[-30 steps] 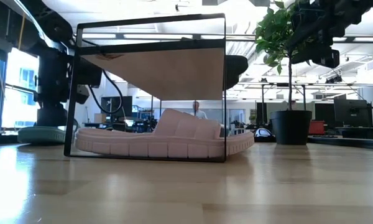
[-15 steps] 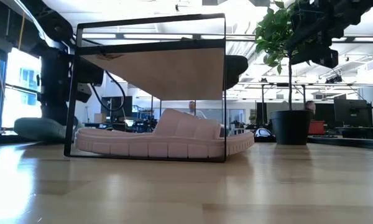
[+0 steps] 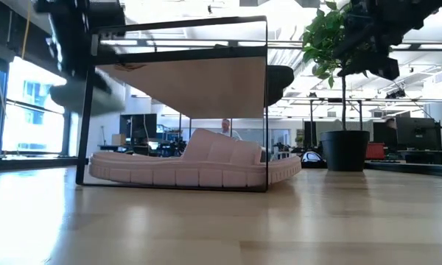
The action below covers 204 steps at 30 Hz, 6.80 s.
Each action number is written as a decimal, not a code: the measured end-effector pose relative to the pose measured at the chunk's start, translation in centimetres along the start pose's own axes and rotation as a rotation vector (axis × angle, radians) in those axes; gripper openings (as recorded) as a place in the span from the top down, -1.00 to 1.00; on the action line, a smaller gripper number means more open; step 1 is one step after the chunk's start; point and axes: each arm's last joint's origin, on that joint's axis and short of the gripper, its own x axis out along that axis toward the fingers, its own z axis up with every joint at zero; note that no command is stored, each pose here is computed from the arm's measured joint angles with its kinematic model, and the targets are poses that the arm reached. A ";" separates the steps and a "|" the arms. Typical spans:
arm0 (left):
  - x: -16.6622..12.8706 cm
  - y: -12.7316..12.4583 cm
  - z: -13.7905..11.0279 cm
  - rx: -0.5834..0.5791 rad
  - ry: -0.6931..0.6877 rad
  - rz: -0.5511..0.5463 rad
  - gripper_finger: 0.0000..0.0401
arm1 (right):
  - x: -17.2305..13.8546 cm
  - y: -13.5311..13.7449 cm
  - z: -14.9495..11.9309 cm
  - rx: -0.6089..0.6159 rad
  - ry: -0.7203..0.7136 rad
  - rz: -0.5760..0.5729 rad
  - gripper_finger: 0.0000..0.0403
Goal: Pick and place slides into the shelf
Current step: Put the green slide under the shelf
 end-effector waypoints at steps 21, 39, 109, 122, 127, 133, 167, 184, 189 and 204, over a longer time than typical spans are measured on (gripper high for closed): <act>-14.8 5.6 5.6 0.409 -0.779 -0.055 1.00 | -2.4 1.8 6.4 0.186 -0.267 0.533 0.11; -22.3 -2.2 5.4 0.985 -1.021 0.277 1.00 | -1.5 8.0 14.8 0.135 -0.057 0.460 0.11; -24.1 -1.7 3.6 0.839 -1.114 0.166 0.53 | 5.9 11.8 14.0 -0.076 -0.156 0.488 0.98; -24.0 3.6 1.6 0.693 -1.121 0.152 -0.03 | -5.8 10.6 7.4 0.015 0.289 0.461 0.98; -23.8 4.2 1.5 0.684 -1.141 0.134 -0.04 | -8.9 9.3 3.9 0.194 0.483 0.288 0.98; -23.9 4.2 1.5 0.694 -1.166 0.116 0.03 | -10.7 6.7 1.3 0.325 0.433 -0.134 0.98; -23.1 3.0 0.8 0.865 -1.247 0.020 0.15 | -5.1 4.2 -7.6 0.638 0.120 -0.376 0.98; -23.2 3.0 0.8 0.818 -1.245 -0.016 0.17 | -6.5 1.5 -6.6 0.461 -0.034 -0.564 0.99; -23.2 3.0 0.8 0.793 -1.242 -0.034 0.18 | -6.3 1.1 -5.3 0.461 -0.214 -0.580 0.99; -23.1 3.0 0.8 0.777 -1.239 -0.046 0.23 | -0.2 -3.4 -7.3 0.672 -0.491 -0.503 0.99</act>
